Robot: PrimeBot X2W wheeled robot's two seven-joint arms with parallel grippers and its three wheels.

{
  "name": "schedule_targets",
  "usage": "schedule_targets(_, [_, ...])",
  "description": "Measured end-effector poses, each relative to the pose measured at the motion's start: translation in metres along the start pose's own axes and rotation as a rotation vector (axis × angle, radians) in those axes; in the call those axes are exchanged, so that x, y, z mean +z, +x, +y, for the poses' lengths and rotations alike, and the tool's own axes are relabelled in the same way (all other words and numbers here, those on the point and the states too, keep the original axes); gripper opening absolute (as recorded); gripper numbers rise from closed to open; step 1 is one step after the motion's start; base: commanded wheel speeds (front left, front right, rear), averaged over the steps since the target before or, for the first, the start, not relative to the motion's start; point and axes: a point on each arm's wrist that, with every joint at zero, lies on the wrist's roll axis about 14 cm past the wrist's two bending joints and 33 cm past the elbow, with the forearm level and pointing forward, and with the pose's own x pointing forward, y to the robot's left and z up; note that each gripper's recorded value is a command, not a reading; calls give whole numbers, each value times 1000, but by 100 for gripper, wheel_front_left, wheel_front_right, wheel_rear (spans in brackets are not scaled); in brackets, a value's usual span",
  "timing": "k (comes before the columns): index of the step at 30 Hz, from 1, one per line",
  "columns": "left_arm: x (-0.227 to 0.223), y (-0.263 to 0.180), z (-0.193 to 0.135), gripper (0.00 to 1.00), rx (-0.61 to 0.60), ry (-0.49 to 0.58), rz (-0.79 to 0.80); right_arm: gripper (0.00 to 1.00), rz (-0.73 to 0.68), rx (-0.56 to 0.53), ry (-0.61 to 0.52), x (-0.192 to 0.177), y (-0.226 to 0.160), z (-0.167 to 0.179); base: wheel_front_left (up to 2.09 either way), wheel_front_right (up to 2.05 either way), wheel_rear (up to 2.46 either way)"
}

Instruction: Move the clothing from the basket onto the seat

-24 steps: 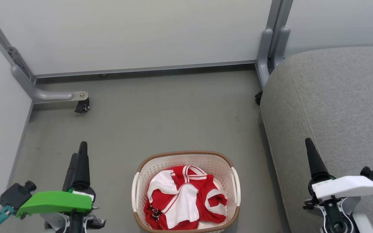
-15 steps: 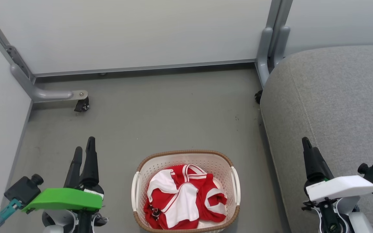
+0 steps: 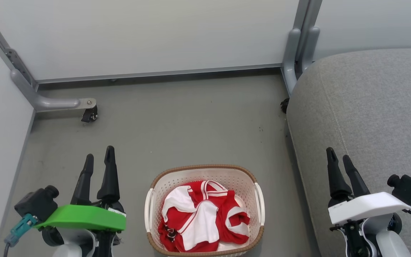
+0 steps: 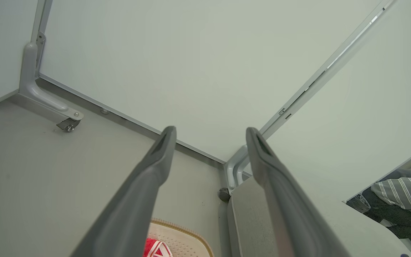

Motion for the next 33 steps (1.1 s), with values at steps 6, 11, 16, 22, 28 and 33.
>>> schedule_targets(6, [-1, 0, -8, 100, -28, 77, -3, 100, -10, 24, -76, 1, 1, 6, 0, 0, 0])
schedule_targets(11, [-1, 1, -12, 100, -46, 133, -10, 100, -21, 41, -132, 3, 1, 11, 0, 0, 0])
schedule_targets(16, [-2, 0, -18, 100, -66, 187, -15, 100, -36, 53, -179, 6, 0, 14, 0, 0, 0])
schedule_targets(22, [-1, -1, -23, 100, -86, 242, -28, 100, -52, 66, -241, 9, -2, 16, 0, 0, 0])
schedule_targets(28, [-1, -2, -25, 100, -98, 295, -37, 100, -66, 83, -295, 11, -2, 21, 0, 0, 0])
schedule_targets(33, [-3, -2, -26, 100, -104, 329, -36, 100, -73, 94, -335, 12, -1, 23, 0, 0, 0])
